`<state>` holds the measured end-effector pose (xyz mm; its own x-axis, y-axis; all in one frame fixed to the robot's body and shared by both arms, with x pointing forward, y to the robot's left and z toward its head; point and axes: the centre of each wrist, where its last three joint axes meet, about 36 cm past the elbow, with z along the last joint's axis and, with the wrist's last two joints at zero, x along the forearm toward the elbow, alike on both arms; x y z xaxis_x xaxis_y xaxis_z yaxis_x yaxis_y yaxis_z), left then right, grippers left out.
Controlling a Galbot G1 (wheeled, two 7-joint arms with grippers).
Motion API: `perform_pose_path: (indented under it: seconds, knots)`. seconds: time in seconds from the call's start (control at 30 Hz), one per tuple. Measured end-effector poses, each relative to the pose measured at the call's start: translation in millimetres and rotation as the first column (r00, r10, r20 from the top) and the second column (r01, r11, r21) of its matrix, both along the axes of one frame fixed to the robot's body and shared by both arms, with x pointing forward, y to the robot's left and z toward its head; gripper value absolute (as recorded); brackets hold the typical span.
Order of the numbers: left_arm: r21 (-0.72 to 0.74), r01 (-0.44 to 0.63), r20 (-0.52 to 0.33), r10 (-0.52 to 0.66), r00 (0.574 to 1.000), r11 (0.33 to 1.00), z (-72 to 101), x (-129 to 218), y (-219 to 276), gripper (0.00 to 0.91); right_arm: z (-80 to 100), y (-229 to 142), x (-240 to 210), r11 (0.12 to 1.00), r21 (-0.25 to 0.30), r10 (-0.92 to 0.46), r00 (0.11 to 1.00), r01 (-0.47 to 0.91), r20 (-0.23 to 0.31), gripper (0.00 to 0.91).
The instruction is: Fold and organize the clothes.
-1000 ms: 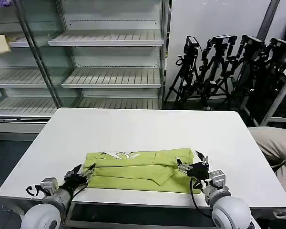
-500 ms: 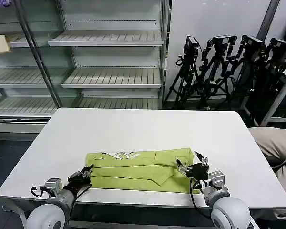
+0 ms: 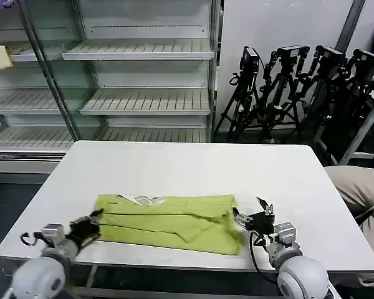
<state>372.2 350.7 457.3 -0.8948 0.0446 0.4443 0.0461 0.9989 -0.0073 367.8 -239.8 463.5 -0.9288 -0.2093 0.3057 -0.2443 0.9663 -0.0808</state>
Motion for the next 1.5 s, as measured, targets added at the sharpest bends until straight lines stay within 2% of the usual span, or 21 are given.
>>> perform_pose_path:
  seconds: [0.17,0.3,0.5,0.6,0.73,1.03,1.23,1.5]
  knots:
    - [0.117,-0.031,0.04,0.026,0.999,0.993,27.3,3.7,49.3,0.0,-3.0,-1.2,-1.3,1.0,-0.002,0.0,1.0,0.0,0.004,0.907]
    - [0.192,-0.038,0.082,0.023,0.996,0.981,49.4,1.7,68.1,0.0,-3.5,-1.9,-3.6,1.0,0.004,-0.004,1.0,0.004,0.013,0.907]
    - [0.276,0.011,0.146,-0.053,0.988,0.961,74.7,-7.8,51.5,0.0,-1.8,-8.2,-10.8,1.0,-0.005,-0.01,1.0,0.011,0.027,0.907]
    - [0.299,0.056,0.165,-0.109,0.98,0.952,79.3,-13.6,29.0,0.0,4.5,-14.8,-15.8,1.0,-0.011,-0.021,0.999,0.021,0.043,0.907]
    - [0.308,0.135,0.183,-0.198,0.963,0.942,79.1,-22.8,-6.4,0.0,16.2,-25.2,-22.9,0.999,-0.013,-0.039,0.997,0.04,0.073,0.907]
    - [0.288,0.28,0.189,-0.341,0.921,0.916,55.7,-42.0,-73.1,0.0,34.5,-44.1,-34.5,0.997,-0.002,-0.083,0.989,0.084,0.121,0.907]
    - [0.265,0.347,0.198,-0.404,0.893,0.899,45.1,-46.9,-105.4,0.0,39.5,-48.7,-39.4,0.995,0.002,-0.102,0.986,0.102,0.133,0.907]
    - [0.237,0.395,0.194,-0.441,0.876,0.888,34.8,-38.9,-129.8,0.0,41.0,-52.2,-41.8,0.993,0.004,-0.117,0.984,0.117,0.136,0.907]
